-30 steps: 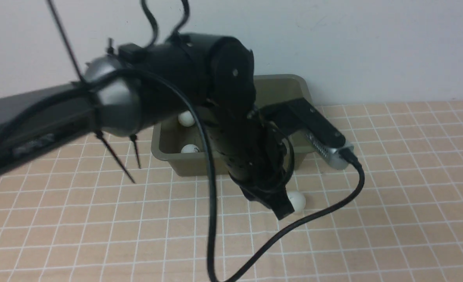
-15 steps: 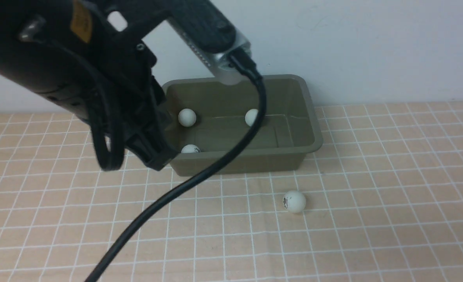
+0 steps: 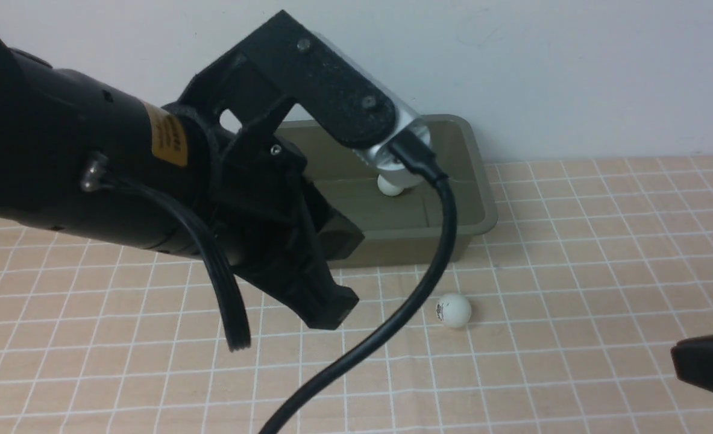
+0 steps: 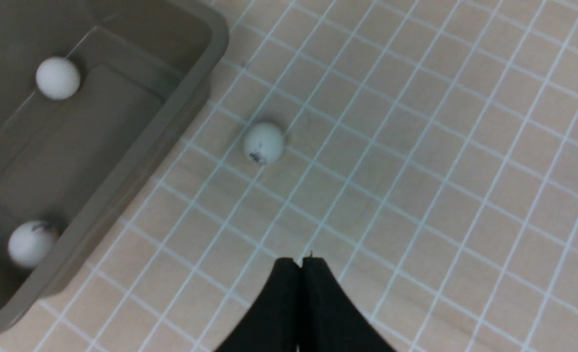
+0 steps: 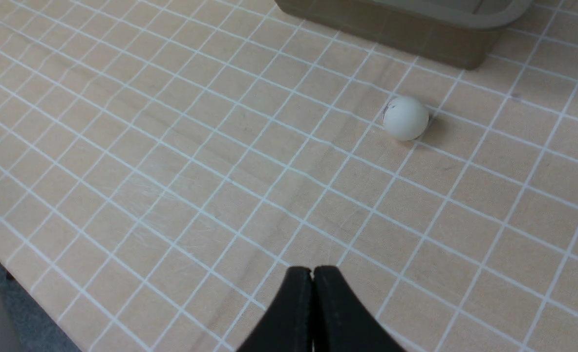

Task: Put the table tennis balls into the box on the light coffee tablecloth.
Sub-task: 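Reach for and grasp a ping pong ball on the table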

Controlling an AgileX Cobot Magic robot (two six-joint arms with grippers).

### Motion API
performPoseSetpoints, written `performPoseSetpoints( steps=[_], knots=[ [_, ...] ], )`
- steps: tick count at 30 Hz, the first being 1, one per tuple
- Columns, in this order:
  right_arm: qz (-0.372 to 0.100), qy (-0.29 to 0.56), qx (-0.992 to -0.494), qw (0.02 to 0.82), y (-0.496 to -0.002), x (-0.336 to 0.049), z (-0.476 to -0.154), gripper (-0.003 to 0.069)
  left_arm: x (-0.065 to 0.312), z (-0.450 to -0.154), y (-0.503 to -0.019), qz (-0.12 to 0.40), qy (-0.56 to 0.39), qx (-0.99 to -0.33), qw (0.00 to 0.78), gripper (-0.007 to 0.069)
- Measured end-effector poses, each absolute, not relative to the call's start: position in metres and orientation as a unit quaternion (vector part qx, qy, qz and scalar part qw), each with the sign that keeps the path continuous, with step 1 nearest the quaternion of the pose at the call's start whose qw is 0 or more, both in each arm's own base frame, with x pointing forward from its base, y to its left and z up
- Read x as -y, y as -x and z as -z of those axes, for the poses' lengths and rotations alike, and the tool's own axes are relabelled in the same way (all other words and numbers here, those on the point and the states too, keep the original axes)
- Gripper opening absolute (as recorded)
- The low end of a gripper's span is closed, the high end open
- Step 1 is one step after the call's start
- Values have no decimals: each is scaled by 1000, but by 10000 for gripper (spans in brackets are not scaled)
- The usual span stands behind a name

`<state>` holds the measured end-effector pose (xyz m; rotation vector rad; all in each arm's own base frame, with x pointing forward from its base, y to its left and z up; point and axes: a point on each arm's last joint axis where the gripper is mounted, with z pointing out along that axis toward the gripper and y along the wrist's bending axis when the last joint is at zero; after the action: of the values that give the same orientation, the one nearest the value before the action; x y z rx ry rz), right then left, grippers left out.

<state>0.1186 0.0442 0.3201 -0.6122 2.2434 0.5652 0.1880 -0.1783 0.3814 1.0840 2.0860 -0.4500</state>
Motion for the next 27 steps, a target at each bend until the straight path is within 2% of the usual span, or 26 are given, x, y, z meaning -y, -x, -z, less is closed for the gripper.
performPoseSetpoints(
  steps=[8,17,20,22,27],
  knots=[
    [-231,255,-872,348,-153,-45,-307,-16,178,-381,-190,165,-429,-802,380,-69],
    [-277,321,-844,329,-197,-89,-311,-16,171,-383,-199,110,-416,-804,410,-69],
    [-270,335,-847,313,-212,-104,-300,-16,166,-383,-203,87,-402,-812,414,-69],
    [-248,342,-853,306,-229,-115,-285,-16,160,-383,-208,69,-382,-823,415,-69],
    [-218,333,-871,287,-263,-125,-253,-9,154,-383,-212,57,-366,-830,417,-69]
  ],
)
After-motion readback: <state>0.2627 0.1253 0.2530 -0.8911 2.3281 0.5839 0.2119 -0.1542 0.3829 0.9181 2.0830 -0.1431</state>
